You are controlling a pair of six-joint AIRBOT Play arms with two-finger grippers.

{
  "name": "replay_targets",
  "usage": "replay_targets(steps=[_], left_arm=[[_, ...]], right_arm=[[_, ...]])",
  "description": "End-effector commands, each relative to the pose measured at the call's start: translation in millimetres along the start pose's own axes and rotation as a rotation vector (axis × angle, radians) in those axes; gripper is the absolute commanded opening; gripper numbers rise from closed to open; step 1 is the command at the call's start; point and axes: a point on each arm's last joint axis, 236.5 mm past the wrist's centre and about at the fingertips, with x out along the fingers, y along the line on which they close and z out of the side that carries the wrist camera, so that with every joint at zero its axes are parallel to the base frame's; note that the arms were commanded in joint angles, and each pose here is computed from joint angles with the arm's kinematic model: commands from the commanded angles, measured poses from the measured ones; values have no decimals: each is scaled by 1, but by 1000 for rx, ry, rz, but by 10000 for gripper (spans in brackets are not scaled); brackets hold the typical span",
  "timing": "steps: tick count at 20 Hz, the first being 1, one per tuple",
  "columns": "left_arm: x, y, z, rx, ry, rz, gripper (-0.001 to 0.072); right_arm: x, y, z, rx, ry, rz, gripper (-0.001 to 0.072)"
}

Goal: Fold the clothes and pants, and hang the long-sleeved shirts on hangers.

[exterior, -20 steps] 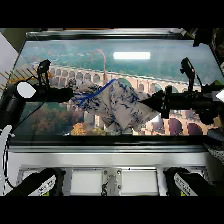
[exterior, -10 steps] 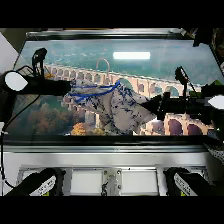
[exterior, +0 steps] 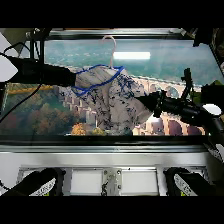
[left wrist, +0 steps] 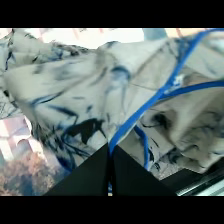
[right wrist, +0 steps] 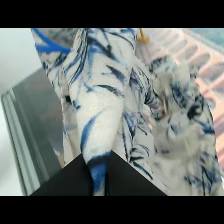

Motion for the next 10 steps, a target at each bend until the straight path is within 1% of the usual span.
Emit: replay_targets(steps=[1,5,10], left_arm=[[-18,-35,17,93,-57,-30,13],[-37,-63,41,135,-156,-75,13],[-36,-86,40,173,-163,-114,13]], right_arm=[[8,12,14,-9,-74,36,10],[19,28,8,-11,-54,79,10],[29,36,23,-11,-98,84,10]])
